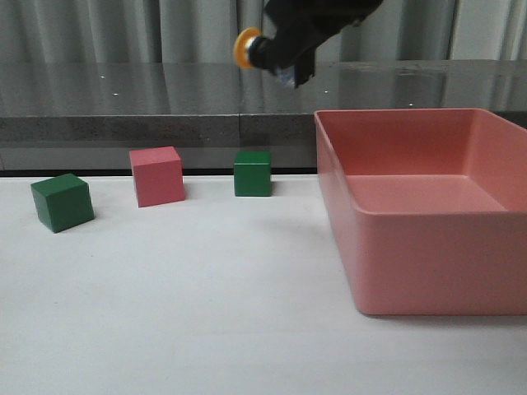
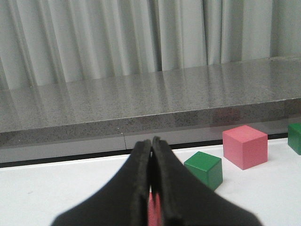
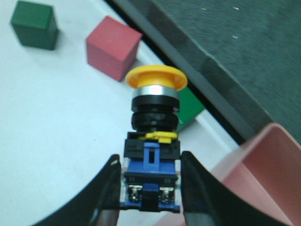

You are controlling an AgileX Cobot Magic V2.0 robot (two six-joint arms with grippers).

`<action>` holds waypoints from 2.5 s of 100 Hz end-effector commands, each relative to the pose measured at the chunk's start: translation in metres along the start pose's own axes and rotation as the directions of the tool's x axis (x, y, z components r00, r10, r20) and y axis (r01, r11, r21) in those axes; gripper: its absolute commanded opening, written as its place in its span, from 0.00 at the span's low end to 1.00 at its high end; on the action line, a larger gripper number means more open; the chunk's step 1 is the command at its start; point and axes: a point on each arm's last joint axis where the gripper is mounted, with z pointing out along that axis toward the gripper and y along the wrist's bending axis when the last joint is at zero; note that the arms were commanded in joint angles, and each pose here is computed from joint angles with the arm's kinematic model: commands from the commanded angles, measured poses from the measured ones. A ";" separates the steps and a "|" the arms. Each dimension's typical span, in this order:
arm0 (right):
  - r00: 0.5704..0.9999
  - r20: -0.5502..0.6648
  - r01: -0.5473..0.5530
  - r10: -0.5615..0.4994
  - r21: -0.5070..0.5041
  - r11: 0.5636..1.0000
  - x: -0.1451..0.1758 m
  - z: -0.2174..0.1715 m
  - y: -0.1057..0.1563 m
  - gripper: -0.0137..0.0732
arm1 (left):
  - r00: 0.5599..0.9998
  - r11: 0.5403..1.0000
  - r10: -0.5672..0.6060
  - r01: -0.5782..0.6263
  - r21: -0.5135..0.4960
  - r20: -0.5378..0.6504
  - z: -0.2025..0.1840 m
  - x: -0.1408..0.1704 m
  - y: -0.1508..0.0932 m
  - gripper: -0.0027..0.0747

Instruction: Place and stand button with both arms

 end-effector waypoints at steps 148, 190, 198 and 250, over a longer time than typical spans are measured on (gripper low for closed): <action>0.939 0.054 0.344 -0.341 -0.220 0.913 -0.002 0.094 0.127 0.67 | 0.998 1.000 -0.018 0.018 0.004 0.063 -0.002 0.006 -0.002 0.01; 0.922 0.236 0.334 -0.308 -0.076 0.940 -0.051 0.008 0.092 0.37 | 0.998 1.000 -0.018 0.018 0.004 0.063 -0.002 0.006 -0.002 0.01; 0.924 0.269 0.290 -0.270 -0.037 0.956 -0.059 -0.020 0.076 0.16 | 0.998 1.000 -0.018 0.018 0.004 0.063 -0.002 0.006 -0.002 0.01; 0.927 0.351 -0.234 0.132 0.267 0.935 0.035 -0.193 -0.013 0.09 | 0.998 1.000 -0.018 0.018 0.004 0.063 -0.002 0.006 -0.002 0.01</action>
